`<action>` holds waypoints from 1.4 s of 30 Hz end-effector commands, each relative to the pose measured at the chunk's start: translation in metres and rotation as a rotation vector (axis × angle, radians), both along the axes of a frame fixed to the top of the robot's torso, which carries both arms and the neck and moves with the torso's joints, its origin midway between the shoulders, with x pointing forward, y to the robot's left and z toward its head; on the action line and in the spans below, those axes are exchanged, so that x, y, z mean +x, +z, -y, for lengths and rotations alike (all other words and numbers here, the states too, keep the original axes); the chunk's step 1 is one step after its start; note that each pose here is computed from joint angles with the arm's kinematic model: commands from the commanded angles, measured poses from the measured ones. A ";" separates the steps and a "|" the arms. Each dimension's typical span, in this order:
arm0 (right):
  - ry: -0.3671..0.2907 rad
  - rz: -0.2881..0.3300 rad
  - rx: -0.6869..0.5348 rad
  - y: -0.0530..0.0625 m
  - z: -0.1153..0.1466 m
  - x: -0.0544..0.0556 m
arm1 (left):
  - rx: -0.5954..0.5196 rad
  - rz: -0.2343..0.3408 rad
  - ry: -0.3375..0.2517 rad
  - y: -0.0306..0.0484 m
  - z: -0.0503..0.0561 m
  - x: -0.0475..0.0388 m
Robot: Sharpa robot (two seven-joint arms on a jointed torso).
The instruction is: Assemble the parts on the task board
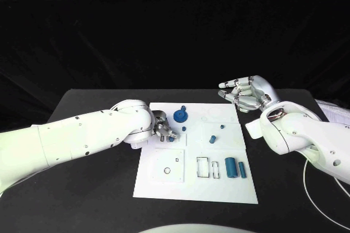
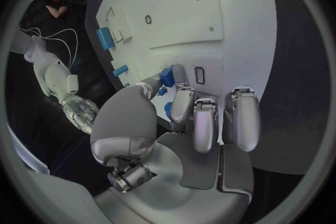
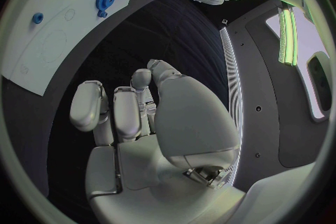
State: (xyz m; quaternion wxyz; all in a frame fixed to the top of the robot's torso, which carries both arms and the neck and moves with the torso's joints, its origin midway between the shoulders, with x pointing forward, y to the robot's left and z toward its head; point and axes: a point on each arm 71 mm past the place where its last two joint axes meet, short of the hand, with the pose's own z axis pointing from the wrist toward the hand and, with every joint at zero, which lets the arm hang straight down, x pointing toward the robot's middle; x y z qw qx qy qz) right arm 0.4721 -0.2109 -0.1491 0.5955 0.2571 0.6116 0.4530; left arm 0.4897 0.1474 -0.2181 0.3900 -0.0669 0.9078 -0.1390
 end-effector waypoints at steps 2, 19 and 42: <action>0.018 0.004 -0.002 0.000 -0.002 0.000 | 0.007 -0.040 -0.017 -0.0074 0.001 -0.0053; 0.018 0.003 -0.003 0.000 -0.002 0.000 | 0.008 -0.041 -0.016 -0.0071 -0.001 -0.0059; 0.021 -0.003 -0.003 -0.002 -0.002 0.000 | -0.076 0.004 0.048 -0.0022 -0.002 -0.0078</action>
